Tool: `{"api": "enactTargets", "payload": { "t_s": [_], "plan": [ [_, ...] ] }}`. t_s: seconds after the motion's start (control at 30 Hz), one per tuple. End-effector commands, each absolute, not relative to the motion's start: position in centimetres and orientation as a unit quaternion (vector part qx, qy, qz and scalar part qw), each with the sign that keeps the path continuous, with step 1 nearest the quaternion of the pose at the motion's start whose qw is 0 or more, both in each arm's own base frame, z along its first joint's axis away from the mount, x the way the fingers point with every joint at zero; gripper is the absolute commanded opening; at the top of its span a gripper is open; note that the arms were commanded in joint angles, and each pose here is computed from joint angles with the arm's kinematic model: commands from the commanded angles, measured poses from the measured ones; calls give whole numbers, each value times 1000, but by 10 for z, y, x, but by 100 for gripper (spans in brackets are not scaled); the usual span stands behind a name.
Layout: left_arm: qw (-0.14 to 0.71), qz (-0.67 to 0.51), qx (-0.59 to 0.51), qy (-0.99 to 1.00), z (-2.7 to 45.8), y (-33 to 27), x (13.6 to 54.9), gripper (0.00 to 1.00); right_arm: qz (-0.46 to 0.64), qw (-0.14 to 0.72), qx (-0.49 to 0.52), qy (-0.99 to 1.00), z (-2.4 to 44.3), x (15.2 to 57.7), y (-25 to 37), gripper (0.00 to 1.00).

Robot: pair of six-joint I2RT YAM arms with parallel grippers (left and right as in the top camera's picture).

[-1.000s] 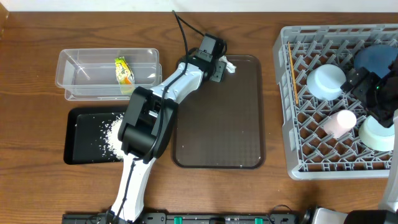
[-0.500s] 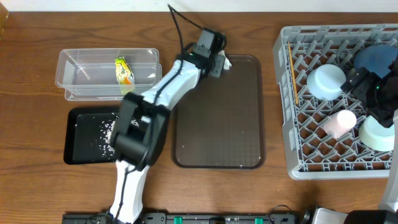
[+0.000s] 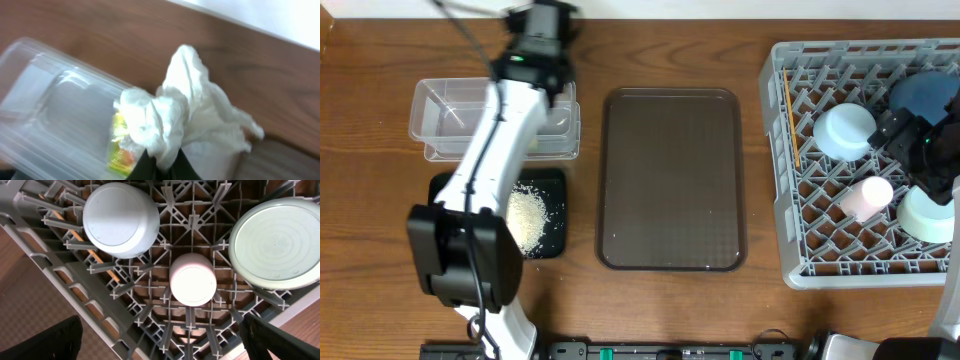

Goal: Sort waste into correct bins and load items into the dishwasher rack
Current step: 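Grasp the white tissue with the left gripper and lift, then carry the tissue left and release it into the clear bin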

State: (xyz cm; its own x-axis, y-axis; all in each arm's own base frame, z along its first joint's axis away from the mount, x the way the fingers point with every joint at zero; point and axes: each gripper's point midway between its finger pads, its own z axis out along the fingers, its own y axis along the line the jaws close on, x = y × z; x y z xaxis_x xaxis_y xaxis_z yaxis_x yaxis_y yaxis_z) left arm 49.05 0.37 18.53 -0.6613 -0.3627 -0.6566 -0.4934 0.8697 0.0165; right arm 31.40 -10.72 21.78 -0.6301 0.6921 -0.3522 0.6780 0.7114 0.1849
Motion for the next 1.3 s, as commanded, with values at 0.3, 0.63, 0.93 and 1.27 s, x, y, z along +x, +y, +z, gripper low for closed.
{"api": "enactTargets", "payload": {
  "t_s": [0.3, 0.63, 0.93, 1.27],
  "plan": [
    [257, 62, -408, 874, 150, 78, 465, 15, 18, 209, 388, 898, 222, 315, -110, 99],
    [210, 81, -408, 885, 140, 80, 441, 54, 18, 208, 388, 898, 222, 314, -110, 99],
    [189, 89, -407, 889, 164, 78, 409, 54, 18, 209, 388, 898, 222, 315, -110, 99],
    [247, 54, -459, 852, 271, 71, 311, 53, 18, 209, 388, 898, 222, 315, -110, 99]
  ]
}}
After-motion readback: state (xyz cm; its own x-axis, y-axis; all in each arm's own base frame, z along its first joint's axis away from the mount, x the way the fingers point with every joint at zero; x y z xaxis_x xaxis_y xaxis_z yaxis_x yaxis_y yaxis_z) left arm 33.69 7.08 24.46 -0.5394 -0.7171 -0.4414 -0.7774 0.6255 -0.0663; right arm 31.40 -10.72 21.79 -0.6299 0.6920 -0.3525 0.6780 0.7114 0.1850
